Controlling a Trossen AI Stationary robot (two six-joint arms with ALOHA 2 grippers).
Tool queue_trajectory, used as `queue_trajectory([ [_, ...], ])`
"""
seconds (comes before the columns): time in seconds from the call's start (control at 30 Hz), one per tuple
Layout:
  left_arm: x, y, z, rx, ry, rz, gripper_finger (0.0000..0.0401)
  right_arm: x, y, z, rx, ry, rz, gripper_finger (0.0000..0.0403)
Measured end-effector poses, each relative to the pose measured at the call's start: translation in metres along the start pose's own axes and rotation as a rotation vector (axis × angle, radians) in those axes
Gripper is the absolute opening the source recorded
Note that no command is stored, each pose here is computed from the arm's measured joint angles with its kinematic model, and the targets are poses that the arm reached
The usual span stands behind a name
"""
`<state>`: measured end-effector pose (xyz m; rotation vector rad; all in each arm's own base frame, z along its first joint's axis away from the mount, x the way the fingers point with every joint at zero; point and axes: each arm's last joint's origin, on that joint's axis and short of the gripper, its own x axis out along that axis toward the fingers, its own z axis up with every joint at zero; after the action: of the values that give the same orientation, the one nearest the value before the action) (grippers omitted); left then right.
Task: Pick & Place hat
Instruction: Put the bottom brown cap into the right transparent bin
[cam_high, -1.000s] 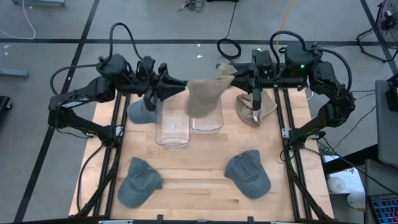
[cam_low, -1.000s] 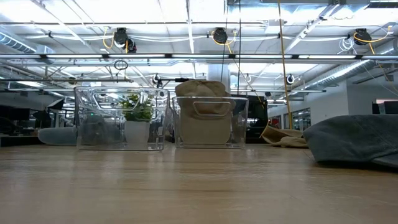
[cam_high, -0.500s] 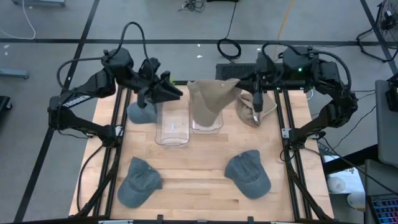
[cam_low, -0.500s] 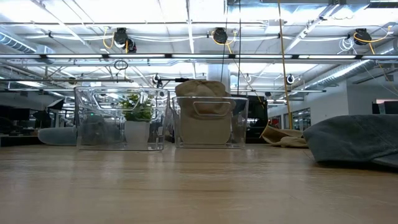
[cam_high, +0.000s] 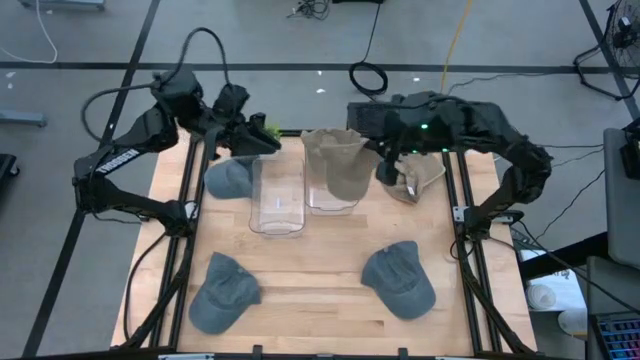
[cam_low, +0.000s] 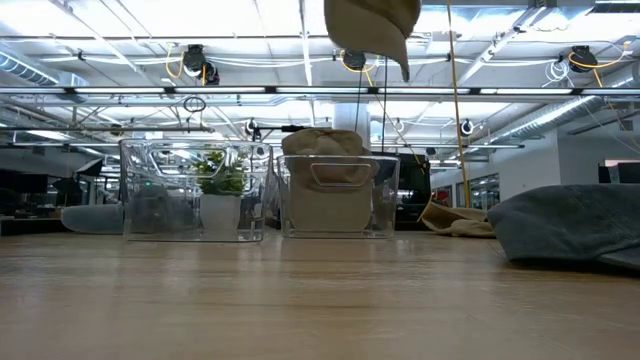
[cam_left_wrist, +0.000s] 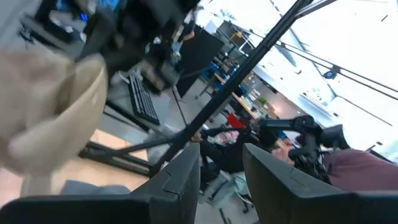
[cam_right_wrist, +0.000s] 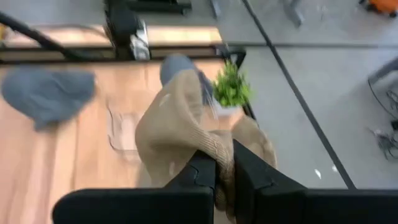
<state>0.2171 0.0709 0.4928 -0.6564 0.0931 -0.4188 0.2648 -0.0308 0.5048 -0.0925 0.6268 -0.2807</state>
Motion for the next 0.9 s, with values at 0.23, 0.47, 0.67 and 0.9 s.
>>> queue_trajectory([
  [0.23,-0.034,-0.026,0.004,0.172,-0.084,0.018,0.0129,0.019,0.002,0.001,-0.030,0.045,-0.018,0.0008],
  [0.47,-0.057,-0.050,-0.003,0.266,-0.109,0.029,0.0129,0.029,0.001,0.002,-0.099,0.064,-0.103,0.0008],
  [0.67,-0.065,-0.054,-0.010,0.239,-0.094,0.075,0.0129,0.053,0.004,0.001,-0.195,0.130,-0.166,0.0008],
  [0.9,-0.066,-0.051,-0.016,0.187,-0.054,0.104,0.0129,0.086,0.005,-0.001,-0.245,0.211,-0.216,0.0008],
])
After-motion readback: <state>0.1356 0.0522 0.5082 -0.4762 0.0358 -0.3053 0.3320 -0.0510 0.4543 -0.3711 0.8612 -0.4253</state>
